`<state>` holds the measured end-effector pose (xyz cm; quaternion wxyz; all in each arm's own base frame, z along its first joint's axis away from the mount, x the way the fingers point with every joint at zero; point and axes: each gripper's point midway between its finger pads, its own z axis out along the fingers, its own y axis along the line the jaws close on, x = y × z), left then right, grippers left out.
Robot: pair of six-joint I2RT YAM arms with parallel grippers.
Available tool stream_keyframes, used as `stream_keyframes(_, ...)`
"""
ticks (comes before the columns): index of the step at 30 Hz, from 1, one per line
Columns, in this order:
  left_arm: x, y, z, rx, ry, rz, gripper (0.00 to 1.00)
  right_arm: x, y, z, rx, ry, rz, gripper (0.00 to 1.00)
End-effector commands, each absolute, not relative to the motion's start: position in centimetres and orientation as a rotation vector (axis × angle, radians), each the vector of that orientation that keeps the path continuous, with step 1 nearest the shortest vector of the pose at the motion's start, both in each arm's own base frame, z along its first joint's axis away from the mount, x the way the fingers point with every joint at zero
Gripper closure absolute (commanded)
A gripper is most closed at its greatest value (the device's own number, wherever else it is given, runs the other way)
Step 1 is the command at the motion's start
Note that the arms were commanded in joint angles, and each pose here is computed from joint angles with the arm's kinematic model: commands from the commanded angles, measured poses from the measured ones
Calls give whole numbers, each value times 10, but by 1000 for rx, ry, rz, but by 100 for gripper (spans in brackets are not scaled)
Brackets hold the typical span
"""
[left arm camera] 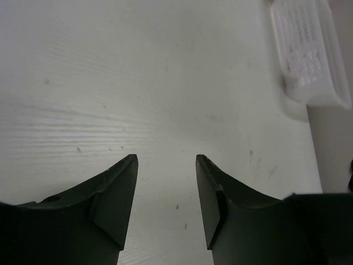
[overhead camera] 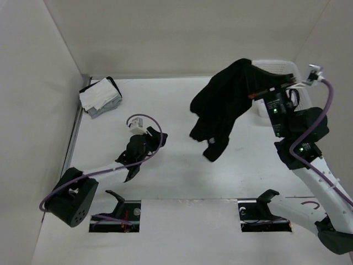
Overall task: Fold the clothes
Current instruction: Move the tank top to the center of the board
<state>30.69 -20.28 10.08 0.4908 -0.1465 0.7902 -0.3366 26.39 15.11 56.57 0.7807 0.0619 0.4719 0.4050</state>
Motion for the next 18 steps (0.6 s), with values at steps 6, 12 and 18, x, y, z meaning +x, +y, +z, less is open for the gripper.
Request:
stream_keyframes(6,316,-119,134,-638,1702,-743,55,352,264,337,195,1535,1124,95)
stream_keyframes(12,317,-122,117,-628,1769,-667,55,447,254,215,342,1801,984,62)
stream_keyframes(18,320,-141,92,-546,1913,-578,62,386,254,186,249,1916,882,58)
